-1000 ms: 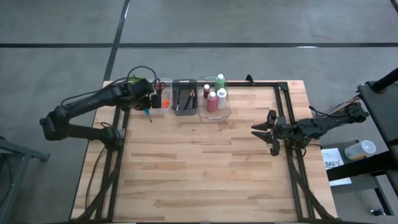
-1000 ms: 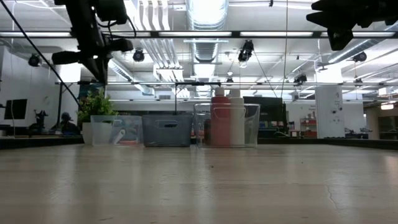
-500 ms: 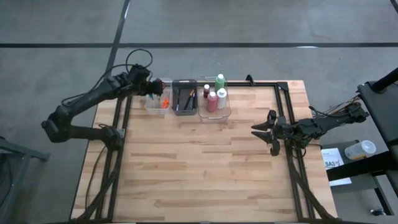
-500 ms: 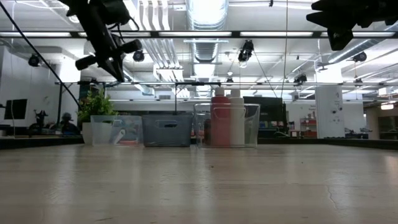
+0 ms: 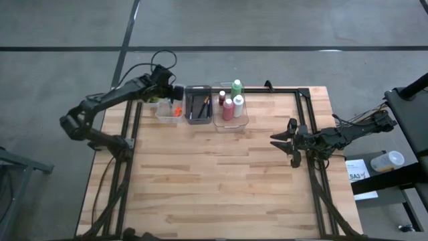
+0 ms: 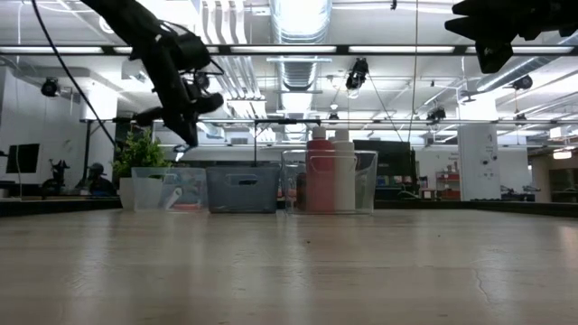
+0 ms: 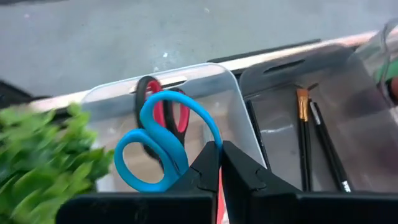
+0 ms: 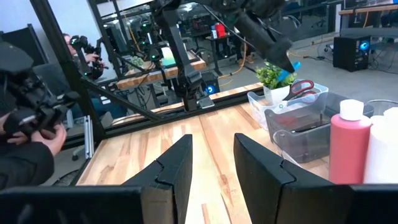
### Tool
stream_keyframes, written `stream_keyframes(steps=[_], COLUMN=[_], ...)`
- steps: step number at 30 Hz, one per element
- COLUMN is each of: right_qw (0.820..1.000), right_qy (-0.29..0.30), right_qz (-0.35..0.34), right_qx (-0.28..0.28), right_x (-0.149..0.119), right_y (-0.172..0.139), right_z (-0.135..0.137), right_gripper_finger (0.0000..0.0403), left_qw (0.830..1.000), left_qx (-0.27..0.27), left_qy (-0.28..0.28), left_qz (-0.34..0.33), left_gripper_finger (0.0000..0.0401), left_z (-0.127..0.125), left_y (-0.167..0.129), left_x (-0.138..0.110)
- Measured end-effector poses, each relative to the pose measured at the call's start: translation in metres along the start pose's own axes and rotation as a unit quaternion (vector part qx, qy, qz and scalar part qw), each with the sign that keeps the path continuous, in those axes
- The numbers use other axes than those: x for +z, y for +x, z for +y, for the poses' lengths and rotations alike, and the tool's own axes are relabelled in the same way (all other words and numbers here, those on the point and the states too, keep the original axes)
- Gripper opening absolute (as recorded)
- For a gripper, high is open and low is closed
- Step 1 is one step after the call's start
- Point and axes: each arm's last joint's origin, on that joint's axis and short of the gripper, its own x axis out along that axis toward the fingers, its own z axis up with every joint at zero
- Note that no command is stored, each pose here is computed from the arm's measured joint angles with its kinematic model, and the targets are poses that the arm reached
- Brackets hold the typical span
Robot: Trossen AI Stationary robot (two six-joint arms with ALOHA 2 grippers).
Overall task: Pick & Place Paint Supplies
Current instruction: Put the blue scissors into the left transparent bin, then return to Home Position
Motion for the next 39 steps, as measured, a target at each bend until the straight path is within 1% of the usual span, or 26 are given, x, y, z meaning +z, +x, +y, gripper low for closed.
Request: stream_keyframes(steps=[3,5,15,22,26,35,39], right_qw=[1.000,1.000,1.000,1.000,1.000,1.000,1.000], right_qy=[0.000,0.000,0.000,0.000,0.000,0.000,0.000], right_qz=[0.000,0.000,0.000,0.000,0.000,0.000,0.000], right_qx=[0.000,0.000,0.000,0.000,0.000,0.000,0.000], right_x=[0.000,0.000,0.000,0.000,0.000,0.000,0.000], right_y=[0.000,0.000,0.000,0.000,0.000,0.000,0.000], right_z=[0.000,0.000,0.000,0.000,0.000,0.000,0.000], right_gripper_finger=[0.0116,0.0116,0.0116,0.0116,0.0116,0.0116,0.0116], left_qw=[1.000,0.999,0.998,0.996,0.996,0.996,0.996], left_qx=[-0.005,-0.005,0.000,0.004,0.003,-0.001,-0.001], left_qy=[0.029,0.038,0.048,0.051,0.051,0.051,0.051], left_qz=[0.001,0.007,0.050,0.073,0.074,0.076,0.076], left_gripper_finger=[0.0007,0.0007,0.0007,0.0010,0.0023,0.0074,0.0085], left_z=[-0.004,-0.005,-0.009,-0.010,-0.010,-0.011,-0.011], left_y=[0.012,0.020,0.052,0.065,0.066,0.066,0.066], left_x=[0.001,0.001,-0.007,-0.012,-0.012,-0.013,-0.013])
